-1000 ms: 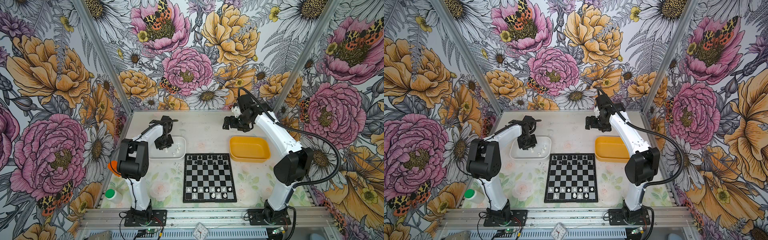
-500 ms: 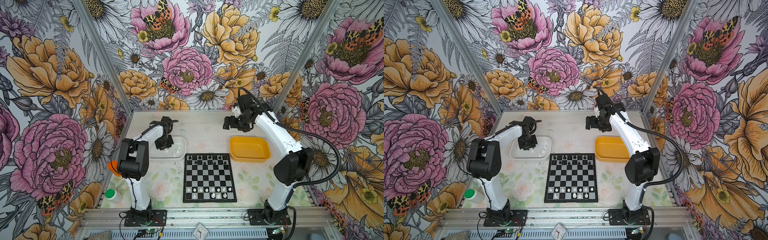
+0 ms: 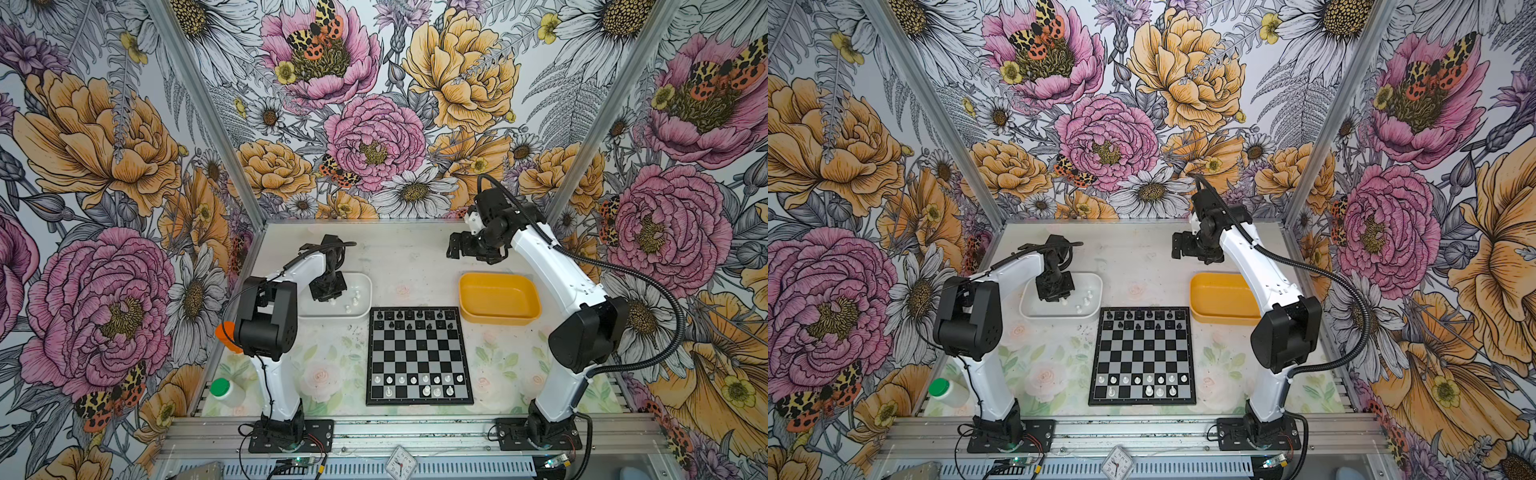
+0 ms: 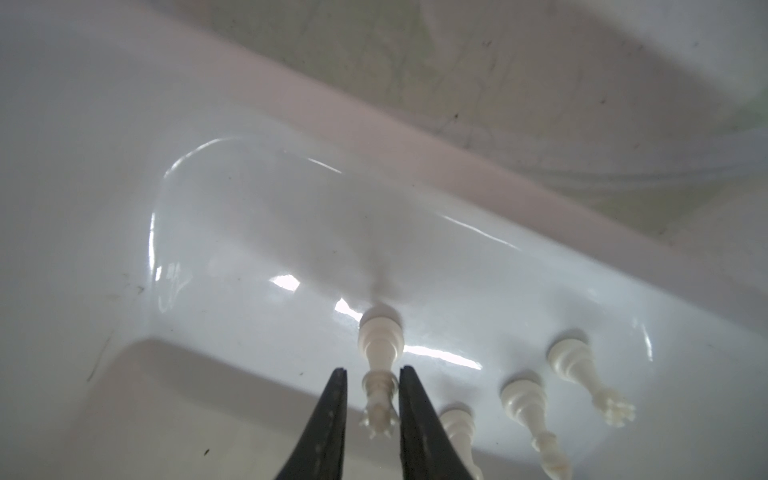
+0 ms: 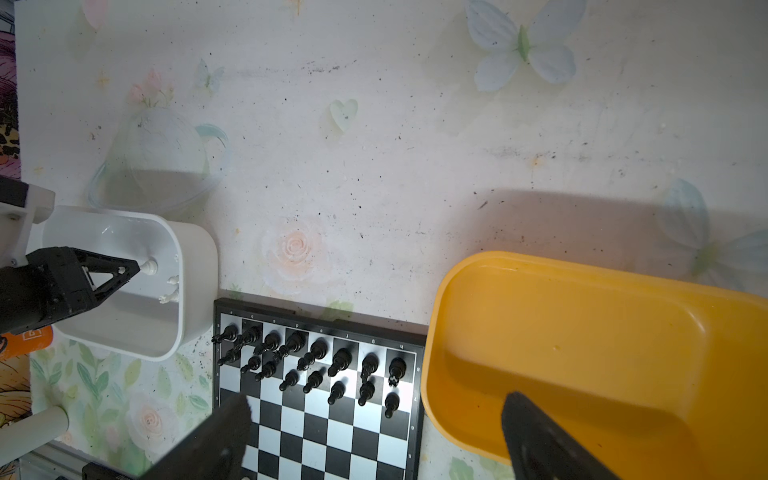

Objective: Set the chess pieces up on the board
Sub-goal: 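Lower the left gripper onto another tall white piece in the white bin and grasp, then carry the white piece with the left gripper to the board while the right arm moves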

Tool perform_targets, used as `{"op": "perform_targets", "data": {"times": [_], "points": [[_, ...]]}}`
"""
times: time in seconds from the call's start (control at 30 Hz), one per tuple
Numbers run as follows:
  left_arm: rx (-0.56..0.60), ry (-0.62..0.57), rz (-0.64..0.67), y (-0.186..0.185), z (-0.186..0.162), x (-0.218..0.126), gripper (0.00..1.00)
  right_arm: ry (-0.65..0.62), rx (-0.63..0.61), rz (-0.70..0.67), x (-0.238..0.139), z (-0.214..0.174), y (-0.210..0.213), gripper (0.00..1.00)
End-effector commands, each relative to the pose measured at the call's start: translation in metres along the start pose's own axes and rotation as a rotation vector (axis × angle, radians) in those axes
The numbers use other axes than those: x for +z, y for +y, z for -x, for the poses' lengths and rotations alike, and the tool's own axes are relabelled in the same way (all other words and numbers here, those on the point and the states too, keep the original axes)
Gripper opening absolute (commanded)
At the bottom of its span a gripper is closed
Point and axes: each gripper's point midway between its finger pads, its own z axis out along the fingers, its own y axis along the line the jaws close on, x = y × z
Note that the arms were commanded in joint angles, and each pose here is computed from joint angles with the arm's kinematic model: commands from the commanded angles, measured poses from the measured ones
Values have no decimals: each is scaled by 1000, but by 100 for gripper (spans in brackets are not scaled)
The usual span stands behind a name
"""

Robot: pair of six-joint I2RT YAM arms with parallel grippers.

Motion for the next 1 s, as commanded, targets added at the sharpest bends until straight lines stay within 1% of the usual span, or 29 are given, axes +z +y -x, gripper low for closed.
{"op": "perform_targets", "data": {"times": [0.0,0.1,0.2,0.5,0.7,0.77,0.8,0.97], "points": [[9,-1,-13,1,2,4,23,-37,5,-12,-16,1,-1,96],[7,0,-14,1,4,5,20,-39,7,-13,-16,1,-2,96],[9,-1,-18,1,5,4,15,-40,7,-13,-17,1,-2,96],[11,-15,-51,-3,7,-8,14,-35,9,-14,-17,-1,-1,96],[25,-55,-95,-13,7,-36,12,-26,-2,-10,-17,-7,1,96],[43,-89,-115,-19,5,-58,12,-23,-8,-6,-17,-10,2,96],[49,-95,-118,-20,3,-63,12,-21,-10,-3,-18,-11,3,96],[86,-131,-158,-33,-19,-99,12,-17,-29,0,-25,-25,4,96]]}}
